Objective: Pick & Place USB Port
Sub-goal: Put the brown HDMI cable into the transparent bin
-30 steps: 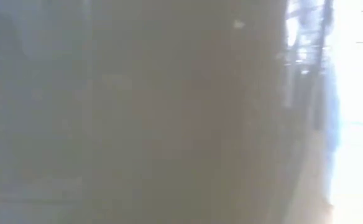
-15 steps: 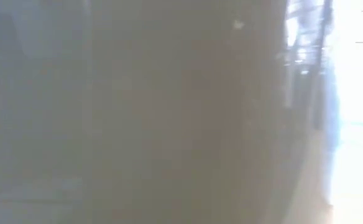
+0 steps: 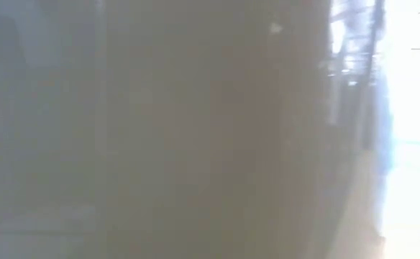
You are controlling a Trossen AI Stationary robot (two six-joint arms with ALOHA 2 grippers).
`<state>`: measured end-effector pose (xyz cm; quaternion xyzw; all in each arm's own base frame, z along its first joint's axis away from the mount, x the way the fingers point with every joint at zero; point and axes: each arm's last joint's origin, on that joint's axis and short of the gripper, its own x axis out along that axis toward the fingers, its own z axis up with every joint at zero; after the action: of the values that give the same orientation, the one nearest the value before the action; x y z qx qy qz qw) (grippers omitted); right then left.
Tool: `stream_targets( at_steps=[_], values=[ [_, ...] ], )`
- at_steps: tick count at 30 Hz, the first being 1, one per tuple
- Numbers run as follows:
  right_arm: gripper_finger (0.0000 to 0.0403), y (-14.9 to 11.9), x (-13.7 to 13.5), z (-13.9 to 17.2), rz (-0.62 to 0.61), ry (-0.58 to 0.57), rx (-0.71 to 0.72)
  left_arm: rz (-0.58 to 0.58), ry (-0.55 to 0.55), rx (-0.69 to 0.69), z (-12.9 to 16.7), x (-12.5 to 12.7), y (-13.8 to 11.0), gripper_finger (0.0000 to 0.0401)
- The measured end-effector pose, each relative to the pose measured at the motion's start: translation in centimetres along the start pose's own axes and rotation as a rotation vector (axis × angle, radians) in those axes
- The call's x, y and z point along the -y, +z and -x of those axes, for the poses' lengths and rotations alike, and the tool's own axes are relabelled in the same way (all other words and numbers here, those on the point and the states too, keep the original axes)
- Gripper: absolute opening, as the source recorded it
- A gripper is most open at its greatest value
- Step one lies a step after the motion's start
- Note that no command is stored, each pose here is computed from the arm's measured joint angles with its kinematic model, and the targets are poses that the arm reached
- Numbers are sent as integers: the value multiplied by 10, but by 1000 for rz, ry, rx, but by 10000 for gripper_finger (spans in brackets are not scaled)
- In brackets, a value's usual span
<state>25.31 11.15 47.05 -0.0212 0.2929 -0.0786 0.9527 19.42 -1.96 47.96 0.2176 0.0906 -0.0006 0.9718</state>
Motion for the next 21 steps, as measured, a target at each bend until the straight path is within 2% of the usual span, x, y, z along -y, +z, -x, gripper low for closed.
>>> stream_targets(
  at_steps=[9, 15, 21],
  values=[
    [23, -23, -40, -21, -159, 109, -246, -22, 48, -94, 6, 0, -7, 163],
    [23, -40, -63, -46, -191, 77, -408, -30, 34, -132, 7, 1, -11, 163],
    [23, -53, -70, -49, -228, 6, -514, -30, 31, -133, 7, 1, -11, 163]
  ],
)
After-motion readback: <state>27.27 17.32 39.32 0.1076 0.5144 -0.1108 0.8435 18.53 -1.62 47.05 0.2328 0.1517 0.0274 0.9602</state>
